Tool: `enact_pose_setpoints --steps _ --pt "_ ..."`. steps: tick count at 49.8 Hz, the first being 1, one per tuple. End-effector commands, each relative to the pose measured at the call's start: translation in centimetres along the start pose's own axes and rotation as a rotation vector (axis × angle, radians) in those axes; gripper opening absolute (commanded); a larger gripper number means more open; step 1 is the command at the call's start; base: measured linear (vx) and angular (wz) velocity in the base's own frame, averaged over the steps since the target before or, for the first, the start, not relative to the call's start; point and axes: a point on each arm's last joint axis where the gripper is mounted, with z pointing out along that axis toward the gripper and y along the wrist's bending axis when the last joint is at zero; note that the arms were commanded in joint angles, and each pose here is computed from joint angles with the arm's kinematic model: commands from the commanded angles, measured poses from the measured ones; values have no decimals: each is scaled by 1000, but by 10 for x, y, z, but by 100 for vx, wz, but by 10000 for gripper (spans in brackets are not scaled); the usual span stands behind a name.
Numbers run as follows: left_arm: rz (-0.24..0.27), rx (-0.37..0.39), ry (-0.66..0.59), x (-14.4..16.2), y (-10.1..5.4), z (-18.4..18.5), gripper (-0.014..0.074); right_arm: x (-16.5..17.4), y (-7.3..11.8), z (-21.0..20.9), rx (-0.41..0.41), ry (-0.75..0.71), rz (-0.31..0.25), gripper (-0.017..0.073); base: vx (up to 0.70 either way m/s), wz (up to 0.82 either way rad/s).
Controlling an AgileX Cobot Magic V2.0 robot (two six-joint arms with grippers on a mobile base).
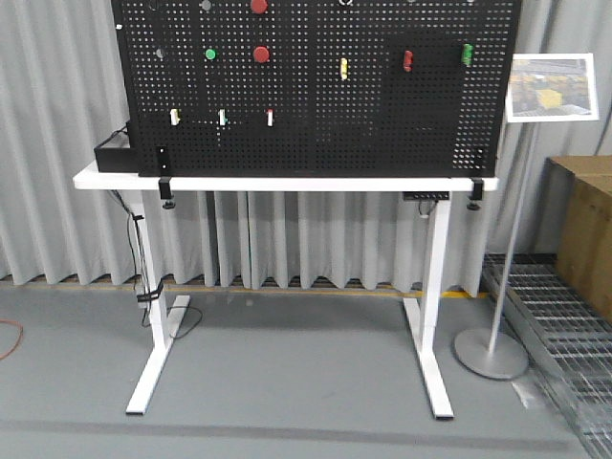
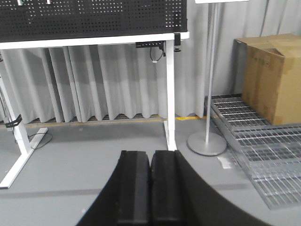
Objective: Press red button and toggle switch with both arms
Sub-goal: 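Drive the base forward toward the black pegboard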
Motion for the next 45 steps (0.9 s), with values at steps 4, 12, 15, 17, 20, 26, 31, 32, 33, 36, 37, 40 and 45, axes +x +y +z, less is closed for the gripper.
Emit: enact_pose_setpoints --steps 4,12,15,17,20,26,31,32,33,36,37,40,45 --pt "-10 -4 -68 3 0 1 1 -5 0 -1 7 -89 -23 -3 50 5" --pt "-10 -4 -68 3 0 1 1 -5 0 -1 7 -89 -23 -3 50 6" --pt "-10 -4 -68 3 0 1 1 -5 0 -1 7 -89 -23 -3 48 4" --pt "-10 -4 -68 3 0 1 1 -5 0 -1 7 -89 -23 -3 47 3" --pt "-10 -4 -68 3 0 1 1 -5 0 -1 7 -89 -23 -3 46 2" --pt "-10 -4 -68 3 0 1 1 -5 0 -1 7 -89 -23 -3 45 0" --pt "-10 -4 -68 3 0 1 1 -5 0 -1 7 -89 -23 -3 45 -2" --pt "-10 -4 -68 3 0 1 1 -5 0 -1 7 -89 -23 -3 46 -3" --pt "-10 -4 -68 3 0 1 1 -5 0 -1 7 -89 -23 -3 46 -4" --pt "-10 -4 -68 3 0 1 1 -5 0 -1 7 -89 -23 -3 46 -4" --pt "-10 -4 -68 3 0 1 1 -5 0 -1 7 -89 -23 -3 46 -5" --pt "-10 -4 -68 3 0 1 1 -5 0 -1 7 -89 -23 -3 46 -5" --pt "-10 -4 -68 3 0 1 1 -5 0 -1 7 -89 -23 -3 47 -4"
